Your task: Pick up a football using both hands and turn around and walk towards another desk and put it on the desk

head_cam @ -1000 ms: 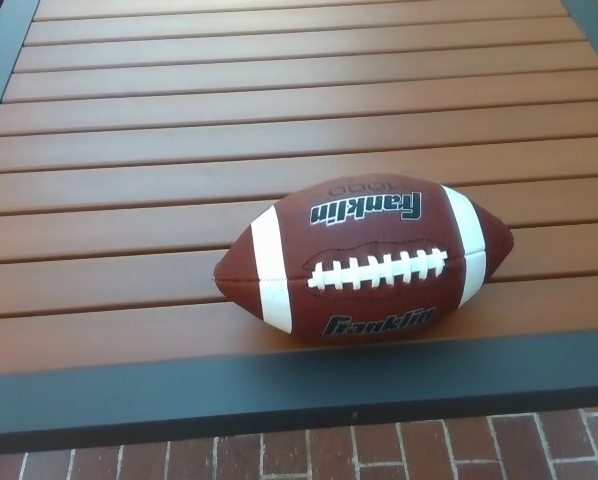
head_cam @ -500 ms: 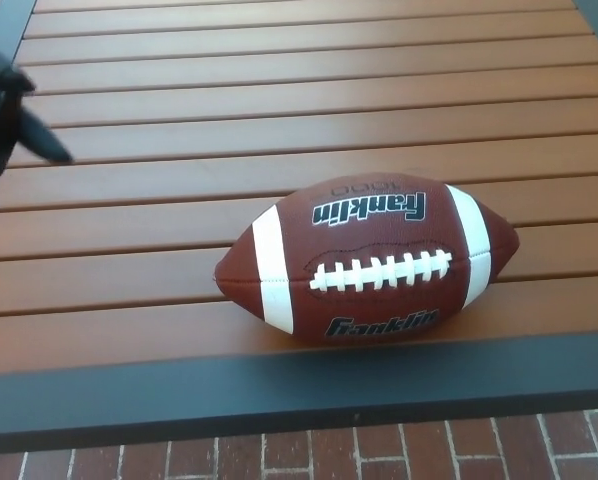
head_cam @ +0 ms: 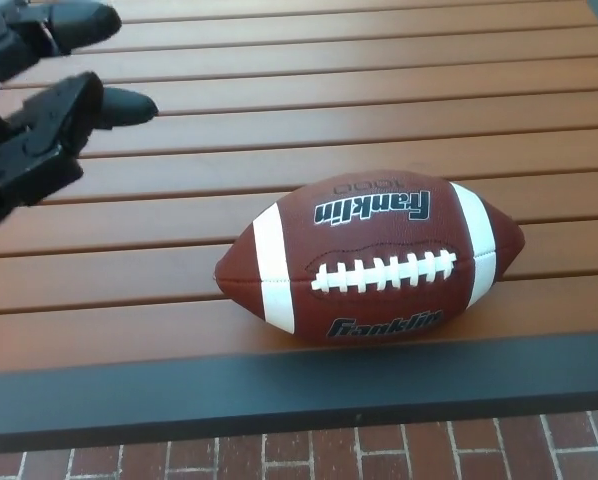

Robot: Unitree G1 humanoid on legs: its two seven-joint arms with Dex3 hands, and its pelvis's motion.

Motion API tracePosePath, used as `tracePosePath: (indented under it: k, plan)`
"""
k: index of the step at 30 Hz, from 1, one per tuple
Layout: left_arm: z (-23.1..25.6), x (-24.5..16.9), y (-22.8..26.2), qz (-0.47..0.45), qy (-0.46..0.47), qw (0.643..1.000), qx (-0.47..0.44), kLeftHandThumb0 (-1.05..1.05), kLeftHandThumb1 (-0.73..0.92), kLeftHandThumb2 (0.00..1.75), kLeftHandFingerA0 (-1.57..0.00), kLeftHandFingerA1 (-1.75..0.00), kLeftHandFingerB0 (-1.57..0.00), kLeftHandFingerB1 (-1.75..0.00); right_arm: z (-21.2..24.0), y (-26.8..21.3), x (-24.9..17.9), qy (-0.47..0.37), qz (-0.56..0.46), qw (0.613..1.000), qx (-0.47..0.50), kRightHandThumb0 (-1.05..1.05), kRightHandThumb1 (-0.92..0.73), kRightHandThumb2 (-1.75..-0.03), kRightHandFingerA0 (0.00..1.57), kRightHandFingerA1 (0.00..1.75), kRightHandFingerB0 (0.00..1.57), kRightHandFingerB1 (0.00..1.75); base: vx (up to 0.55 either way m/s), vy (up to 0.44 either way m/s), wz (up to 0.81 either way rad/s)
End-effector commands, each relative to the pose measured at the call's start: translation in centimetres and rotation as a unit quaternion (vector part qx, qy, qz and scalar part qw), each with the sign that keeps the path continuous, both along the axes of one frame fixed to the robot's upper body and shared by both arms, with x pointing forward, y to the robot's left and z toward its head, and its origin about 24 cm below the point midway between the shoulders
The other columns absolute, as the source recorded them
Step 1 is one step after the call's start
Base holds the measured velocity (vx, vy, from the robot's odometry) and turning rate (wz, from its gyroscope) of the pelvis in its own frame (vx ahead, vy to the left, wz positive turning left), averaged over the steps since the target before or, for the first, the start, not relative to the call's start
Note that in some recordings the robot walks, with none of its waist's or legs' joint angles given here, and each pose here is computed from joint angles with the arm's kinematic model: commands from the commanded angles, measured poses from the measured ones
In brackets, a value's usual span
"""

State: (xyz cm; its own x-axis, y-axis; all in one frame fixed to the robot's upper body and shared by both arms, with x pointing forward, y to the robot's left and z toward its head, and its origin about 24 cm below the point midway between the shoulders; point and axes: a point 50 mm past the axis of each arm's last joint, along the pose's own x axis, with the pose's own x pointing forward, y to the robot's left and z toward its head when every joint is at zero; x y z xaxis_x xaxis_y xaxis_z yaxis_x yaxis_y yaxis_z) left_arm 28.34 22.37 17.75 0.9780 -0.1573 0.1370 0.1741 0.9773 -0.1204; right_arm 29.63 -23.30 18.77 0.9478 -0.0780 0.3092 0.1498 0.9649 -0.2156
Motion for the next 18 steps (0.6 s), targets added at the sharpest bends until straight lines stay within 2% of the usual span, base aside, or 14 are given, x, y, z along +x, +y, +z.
tracePosePath:
  k: [1, 4, 10, 12, 13, 14, 17, 18]
  plan:
    - [-4.1, 0.2, 1.2, 0.099, 0.083, 0.991, 0.032, -0.21, 0.85, 0.64, -0.49, -0.55, -0.45, -0.48, -3.9, -0.9, 1.0, 0.115, -0.076, 0.99, 0.003, -0.42, -0.82, -0.64, 0.53, 0.47, 0.46, 0.42, 0.0, 0.0, 0.0]
    - [-5.7, 0.0, 0.7, 0.106, 0.103, 0.989, 0.02, -0.22, 0.87, 0.65, -0.45, -0.52, -0.45, -0.47, -4.9, -0.7, 1.2, 0.124, -0.087, 0.988, 0.007, -0.46, -0.83, -0.65, 0.55, 0.46, 0.47, 0.41, 0.0, 0.0, 0.0]
    - [-6.9, -0.1, 0.3, 0.107, 0.112, 0.988, 0.028, -0.24, 0.84, 0.64, -0.48, -0.59, -0.48, -0.52, -5.4, -0.6, 1.0, 0.129, -0.086, 0.988, -0.003, -0.53, -0.87, -0.66, 0.57, 0.46, 0.46, 0.41, 0.0, 0.0, 0.0]
    - [-6.9, 0.2, 0.4, 0.104, 0.107, 0.988, 0.05, -0.32, 0.85, 0.64, -0.44, -0.56, -0.44, -0.49, -5.5, -0.6, 0.9, 0.132, -0.08, 0.988, -0.013, -0.59, -0.88, -0.67, 0.56, 0.46, 0.49, 0.4, 0.0, 0.0, 0.0]
    - [-6.9, 0.3, 0.4, 0.105, 0.104, 0.988, 0.052, -0.5, 0.67, 1.0, -0.3, -0.57, -0.28, -0.54, -5.6, -0.7, 0.8, 0.134, -0.075, 0.988, -0.021, -0.62, -0.9, -0.67, 0.57, 0.45, 0.49, 0.39, 0.0, 0.0, 0.0]
    - [-7.0, 0.4, 0.5, 0.104, 0.101, 0.988, 0.054, -0.46, 0.88, 0.66, -0.29, -0.44, -0.3, -0.4, -5.6, -0.7, 0.8, 0.133, -0.072, 0.988, -0.026, -0.62, -0.9, -0.67, 0.57, 0.46, 0.49, 0.4, 0.0, 0.0, 0.0]
    - [-7.1, 0.9, 0.4, 0.106, 0.094, 0.988, 0.063, -0.51, 0.92, 0.68, -0.2, -0.42, -0.23, -0.38, -5.5, -0.6, 0.8, 0.131, -0.066, 0.989, -0.028, -0.64, -0.91, -0.68, 0.58, 0.45, 0.51, 0.4, 0.0, 0.0, 0.0]
    - [-7.5, 1.1, 0.2, 0.102, 0.098, 0.988, 0.06, -0.56, 0.92, 0.69, -0.15, -0.39, -0.16, -0.34, -5.5, -0.3, 0.9, 0.13, -0.053, 0.99, -0.002, -0.63, -0.9, -0.67, 0.57, 0.46, 0.49, 0.41, 0.0, 0.0, 0.0]
